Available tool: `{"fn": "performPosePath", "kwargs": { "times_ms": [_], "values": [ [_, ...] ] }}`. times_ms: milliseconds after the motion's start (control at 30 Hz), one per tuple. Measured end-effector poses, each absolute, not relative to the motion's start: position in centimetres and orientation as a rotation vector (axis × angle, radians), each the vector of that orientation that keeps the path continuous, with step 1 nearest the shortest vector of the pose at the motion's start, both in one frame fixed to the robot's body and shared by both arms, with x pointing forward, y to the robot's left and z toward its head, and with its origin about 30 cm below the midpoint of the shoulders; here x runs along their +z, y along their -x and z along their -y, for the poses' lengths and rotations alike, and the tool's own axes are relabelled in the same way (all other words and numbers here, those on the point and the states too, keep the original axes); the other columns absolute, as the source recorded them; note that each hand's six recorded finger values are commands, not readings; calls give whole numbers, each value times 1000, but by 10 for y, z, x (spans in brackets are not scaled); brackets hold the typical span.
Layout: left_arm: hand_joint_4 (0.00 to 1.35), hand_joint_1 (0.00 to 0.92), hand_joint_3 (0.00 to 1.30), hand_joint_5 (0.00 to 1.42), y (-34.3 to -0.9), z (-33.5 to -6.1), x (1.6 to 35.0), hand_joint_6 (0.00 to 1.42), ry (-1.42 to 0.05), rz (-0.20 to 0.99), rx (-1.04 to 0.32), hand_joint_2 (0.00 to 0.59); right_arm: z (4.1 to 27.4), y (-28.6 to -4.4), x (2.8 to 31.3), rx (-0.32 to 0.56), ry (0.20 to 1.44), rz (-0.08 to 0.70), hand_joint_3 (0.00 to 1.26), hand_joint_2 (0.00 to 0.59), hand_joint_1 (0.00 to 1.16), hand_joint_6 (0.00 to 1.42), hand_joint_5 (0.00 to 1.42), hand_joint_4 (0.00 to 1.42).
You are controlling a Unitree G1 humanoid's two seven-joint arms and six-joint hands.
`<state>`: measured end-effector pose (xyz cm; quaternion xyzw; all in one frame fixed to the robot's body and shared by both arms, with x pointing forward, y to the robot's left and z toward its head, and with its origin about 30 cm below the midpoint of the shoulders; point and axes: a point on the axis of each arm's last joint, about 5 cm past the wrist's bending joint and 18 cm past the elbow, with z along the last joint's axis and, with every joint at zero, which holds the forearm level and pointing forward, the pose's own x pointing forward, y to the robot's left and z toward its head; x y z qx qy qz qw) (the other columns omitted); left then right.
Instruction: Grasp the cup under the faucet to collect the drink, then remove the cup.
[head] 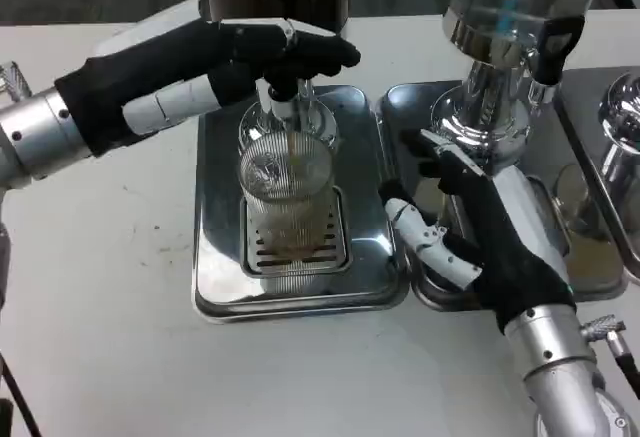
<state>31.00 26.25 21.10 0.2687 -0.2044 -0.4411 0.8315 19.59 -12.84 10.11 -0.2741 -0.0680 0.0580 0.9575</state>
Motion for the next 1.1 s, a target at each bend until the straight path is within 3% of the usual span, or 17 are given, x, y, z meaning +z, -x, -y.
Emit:
{"fn": "performPosePath", "kwargs": {
  "times_ms": [567, 1100],
  "values": [
    [158, 0, 282, 179, -306, -263, 210, 165, -592, 446, -922, 52, 129, -207, 105, 227, 490, 113, 9, 250, 428, 72, 32, 0],
    [168, 0, 282, 179, -305, -263, 211, 169, -615, 455, -913, 52, 129, -215, 106, 282, 475, 99, 0, 235, 451, 20, 0, 0]
  ]
}}
